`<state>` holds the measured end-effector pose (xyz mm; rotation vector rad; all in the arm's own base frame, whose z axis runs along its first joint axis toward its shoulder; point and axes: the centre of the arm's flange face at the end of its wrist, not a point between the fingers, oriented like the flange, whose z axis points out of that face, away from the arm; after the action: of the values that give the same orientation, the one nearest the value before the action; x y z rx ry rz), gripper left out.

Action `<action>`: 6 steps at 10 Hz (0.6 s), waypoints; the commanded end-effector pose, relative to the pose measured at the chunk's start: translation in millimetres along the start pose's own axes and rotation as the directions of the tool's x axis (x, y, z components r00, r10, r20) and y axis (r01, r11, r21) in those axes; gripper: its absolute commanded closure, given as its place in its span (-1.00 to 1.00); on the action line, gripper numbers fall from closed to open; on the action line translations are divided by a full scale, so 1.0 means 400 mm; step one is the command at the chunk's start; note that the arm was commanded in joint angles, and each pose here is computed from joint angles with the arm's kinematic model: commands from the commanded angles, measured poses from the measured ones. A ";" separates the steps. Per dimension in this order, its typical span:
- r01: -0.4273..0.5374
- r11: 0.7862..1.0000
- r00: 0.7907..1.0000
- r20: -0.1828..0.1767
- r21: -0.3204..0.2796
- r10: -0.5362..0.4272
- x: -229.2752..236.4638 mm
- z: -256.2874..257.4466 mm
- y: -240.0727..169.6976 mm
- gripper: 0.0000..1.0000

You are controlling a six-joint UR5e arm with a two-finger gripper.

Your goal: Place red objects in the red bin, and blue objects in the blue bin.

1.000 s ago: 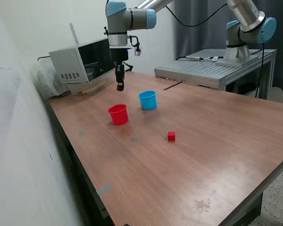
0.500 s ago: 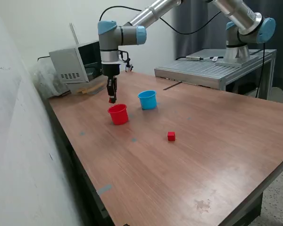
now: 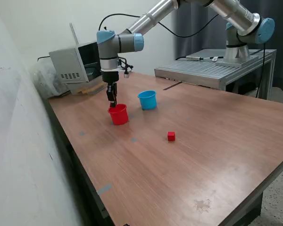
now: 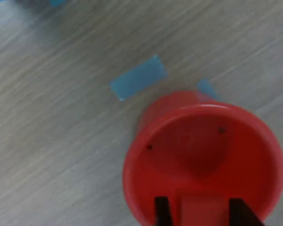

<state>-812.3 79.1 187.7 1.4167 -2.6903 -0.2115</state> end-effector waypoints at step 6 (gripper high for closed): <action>0.112 0.992 0.994 -0.013 0.060 -0.112 0.130 -0.153 -0.102 -1.00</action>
<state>-804.3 49.2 228.8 1.5112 -2.6601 -0.1910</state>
